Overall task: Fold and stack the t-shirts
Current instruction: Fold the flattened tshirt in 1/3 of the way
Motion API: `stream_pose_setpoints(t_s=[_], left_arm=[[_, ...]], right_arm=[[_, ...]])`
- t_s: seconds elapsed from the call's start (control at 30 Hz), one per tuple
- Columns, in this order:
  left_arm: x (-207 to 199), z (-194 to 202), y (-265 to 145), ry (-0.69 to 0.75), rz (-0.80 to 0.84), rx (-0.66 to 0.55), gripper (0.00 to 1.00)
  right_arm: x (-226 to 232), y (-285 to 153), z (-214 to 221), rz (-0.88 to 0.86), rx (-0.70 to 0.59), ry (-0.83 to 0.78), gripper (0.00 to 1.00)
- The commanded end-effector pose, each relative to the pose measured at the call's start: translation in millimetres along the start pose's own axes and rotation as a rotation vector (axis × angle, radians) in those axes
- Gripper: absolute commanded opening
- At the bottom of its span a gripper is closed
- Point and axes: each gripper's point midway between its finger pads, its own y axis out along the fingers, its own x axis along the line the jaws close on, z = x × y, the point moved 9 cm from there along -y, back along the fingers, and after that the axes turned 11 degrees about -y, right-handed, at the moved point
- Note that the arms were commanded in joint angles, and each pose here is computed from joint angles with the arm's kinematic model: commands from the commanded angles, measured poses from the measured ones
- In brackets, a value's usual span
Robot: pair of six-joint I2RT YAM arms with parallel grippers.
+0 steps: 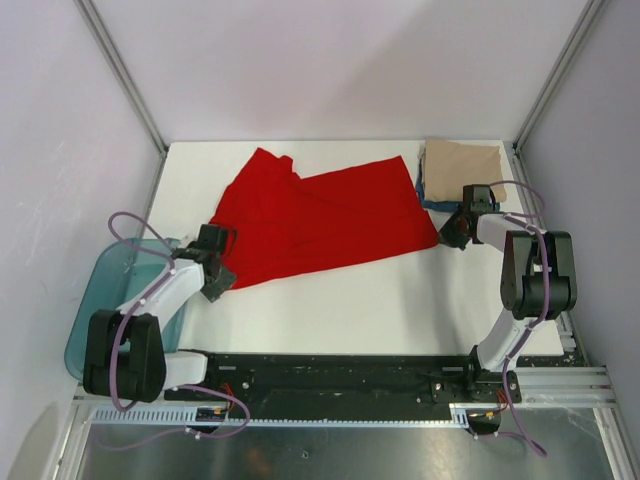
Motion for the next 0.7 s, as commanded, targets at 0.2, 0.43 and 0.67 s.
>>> stream_pose_setpoints(t_s=[0.2, 0.43, 0.67], left_arm=[[-9, -12, -10, -0.077, 0.062, -0.069, 0.46], [-15, -13, 5, -0.06, -0.013, -0.077, 0.48], [-16, -14, 17, -0.048, -0.054, -0.104, 0.51]], right_arm=[[-6, 9, 4, 0.056, 0.023, -0.026, 0.0], [-6, 10, 5, 0.055, 0.029, -0.025, 0.0], [-7, 10, 6, 0.063, 0.033, -0.027, 0.0]])
